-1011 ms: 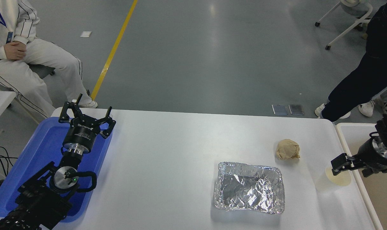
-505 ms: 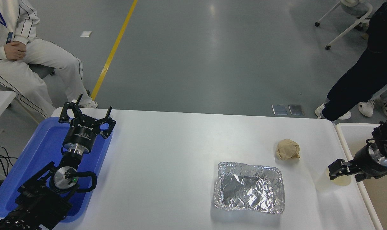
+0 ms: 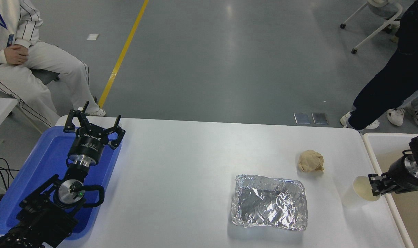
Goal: Pick up paper cup place in dustbin
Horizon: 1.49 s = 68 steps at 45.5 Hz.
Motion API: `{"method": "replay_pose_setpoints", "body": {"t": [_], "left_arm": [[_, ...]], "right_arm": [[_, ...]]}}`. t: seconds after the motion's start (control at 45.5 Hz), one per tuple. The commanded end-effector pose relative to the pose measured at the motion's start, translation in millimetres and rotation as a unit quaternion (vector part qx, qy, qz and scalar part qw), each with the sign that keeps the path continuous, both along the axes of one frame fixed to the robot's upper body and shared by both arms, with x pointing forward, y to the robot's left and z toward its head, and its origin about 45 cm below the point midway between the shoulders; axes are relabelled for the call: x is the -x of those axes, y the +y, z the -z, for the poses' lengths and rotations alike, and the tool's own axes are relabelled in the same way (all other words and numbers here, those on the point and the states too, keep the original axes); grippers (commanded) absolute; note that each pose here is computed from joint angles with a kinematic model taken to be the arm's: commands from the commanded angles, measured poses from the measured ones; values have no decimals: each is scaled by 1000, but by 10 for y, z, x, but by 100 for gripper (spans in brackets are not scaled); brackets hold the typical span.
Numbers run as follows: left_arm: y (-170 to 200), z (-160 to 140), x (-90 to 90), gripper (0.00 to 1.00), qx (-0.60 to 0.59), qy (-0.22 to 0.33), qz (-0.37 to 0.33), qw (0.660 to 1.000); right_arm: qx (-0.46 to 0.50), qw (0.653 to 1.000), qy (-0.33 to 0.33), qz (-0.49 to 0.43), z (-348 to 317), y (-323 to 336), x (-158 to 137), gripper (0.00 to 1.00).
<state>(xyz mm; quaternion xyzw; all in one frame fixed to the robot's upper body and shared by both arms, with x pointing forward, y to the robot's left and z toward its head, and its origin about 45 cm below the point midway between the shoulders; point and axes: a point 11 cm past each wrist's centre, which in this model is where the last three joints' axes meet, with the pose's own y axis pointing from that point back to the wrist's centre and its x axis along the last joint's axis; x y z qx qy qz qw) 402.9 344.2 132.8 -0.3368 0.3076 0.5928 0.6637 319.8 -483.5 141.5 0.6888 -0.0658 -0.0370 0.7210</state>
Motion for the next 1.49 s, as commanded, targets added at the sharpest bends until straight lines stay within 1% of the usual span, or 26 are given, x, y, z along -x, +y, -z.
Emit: {"method": "replay_pose_setpoints", "body": {"t": [0.0,0.132,0.264,0.308,0.484,0.747,0.879,1.055,1.143,1.341,1.473], "left_arm": [[-1,0,-1,100,0,0,0,1000],[-3,2,0,100,0,0,1,1000],[-1,0,-1,100,0,0,0,1000],[-3,2,0,100,0,0,1,1000],[-3,2,0,100,0,0,1,1000],[-3,2,0,100,0,0,1,1000],[-3,2,0,100,0,0,1,1000],[-3,2,0,100,0,0,1,1000],[-3,2,0,100,0,0,1,1000],[-3,2,0,100,0,0,1,1000],[-3,2,0,100,0,0,1,1000]], "right_arm": [[-5,1000,23,15,-15,1,55,0],[-9,999,23,20,-56,14,30,0],[-31,998,19,59,-343,-34,-38,0],[-32,998,8,62,-445,-59,-86,0],[-17,998,-21,48,-756,-90,-263,0],[-16,998,-56,25,-1290,-57,-402,0],[-16,996,-89,9,-1651,28,-534,0],[9,991,-130,-13,-2127,111,-721,0],[17,989,-147,-17,-2326,125,-758,0],[63,986,-144,-47,-2633,272,-805,0],[78,986,-138,-53,-2691,293,-795,0]]}}
